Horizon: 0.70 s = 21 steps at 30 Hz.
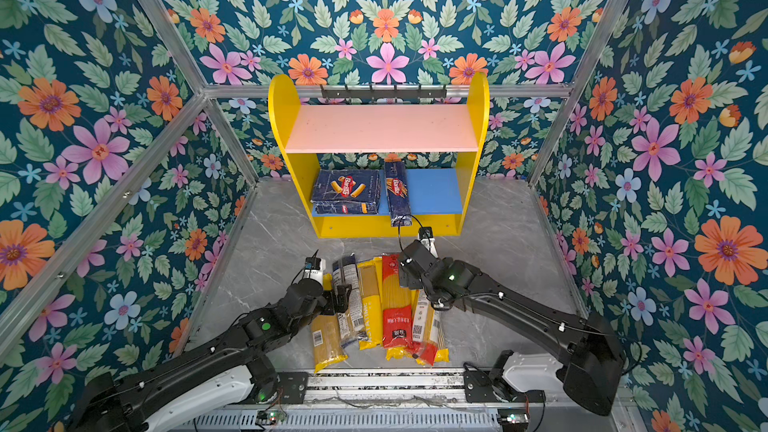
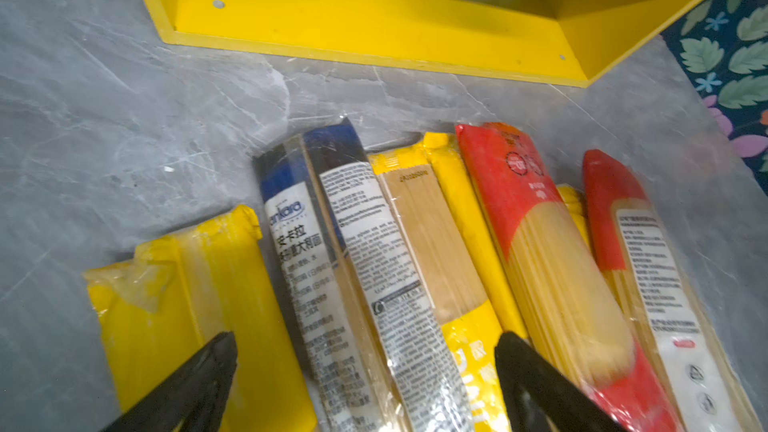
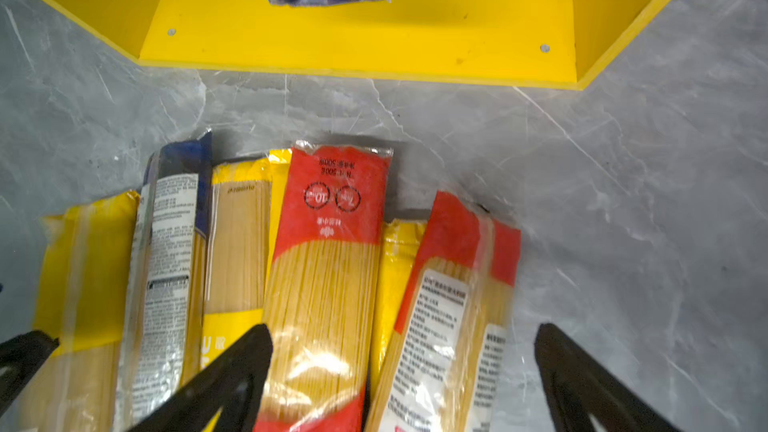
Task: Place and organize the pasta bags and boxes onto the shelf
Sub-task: 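Open the right gripper and withdraw it from the shelf toward the pile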
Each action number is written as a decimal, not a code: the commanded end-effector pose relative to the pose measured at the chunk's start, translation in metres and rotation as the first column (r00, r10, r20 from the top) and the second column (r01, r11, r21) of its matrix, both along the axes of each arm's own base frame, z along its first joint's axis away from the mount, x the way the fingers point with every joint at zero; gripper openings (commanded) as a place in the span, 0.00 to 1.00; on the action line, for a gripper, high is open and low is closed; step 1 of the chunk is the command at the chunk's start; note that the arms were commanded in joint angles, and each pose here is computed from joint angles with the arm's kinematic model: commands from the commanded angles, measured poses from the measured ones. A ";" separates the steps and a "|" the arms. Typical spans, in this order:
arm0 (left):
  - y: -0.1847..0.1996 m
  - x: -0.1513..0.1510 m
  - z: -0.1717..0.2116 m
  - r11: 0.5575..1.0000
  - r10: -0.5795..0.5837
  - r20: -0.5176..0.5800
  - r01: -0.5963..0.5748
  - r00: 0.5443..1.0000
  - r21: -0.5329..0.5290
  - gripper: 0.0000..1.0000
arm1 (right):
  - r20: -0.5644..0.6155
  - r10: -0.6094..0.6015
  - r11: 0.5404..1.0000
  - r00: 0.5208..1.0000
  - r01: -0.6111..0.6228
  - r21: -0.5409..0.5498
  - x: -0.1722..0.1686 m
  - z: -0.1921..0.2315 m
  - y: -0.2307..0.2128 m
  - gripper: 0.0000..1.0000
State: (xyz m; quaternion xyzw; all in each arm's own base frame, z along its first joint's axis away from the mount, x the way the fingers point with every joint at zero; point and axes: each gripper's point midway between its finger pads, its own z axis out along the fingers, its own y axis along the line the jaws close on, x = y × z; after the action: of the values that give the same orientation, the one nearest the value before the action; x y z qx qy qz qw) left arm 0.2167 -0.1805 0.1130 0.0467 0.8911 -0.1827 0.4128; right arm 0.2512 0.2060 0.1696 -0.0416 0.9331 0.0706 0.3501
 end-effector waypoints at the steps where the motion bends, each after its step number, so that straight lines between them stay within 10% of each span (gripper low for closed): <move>1: -0.009 0.001 0.009 1.000 0.013 0.036 -0.012 0.999 -0.019 1.00 | -0.006 -0.053 0.999 0.999 0.053 0.011 -0.013 -0.001 -0.015 0.99; 21: -0.025 -0.010 0.019 0.998 0.057 0.136 -0.062 0.989 0.031 1.00 | -0.036 -0.097 0.992 0.995 0.100 0.074 -0.061 -0.028 -0.070 0.99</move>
State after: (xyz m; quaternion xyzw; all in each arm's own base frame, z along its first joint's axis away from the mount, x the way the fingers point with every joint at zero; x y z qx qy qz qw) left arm 0.2008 -0.2151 0.1251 0.0616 0.8724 -0.1660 0.4557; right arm 0.1899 0.1400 0.1422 0.0142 0.9370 0.0939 0.3362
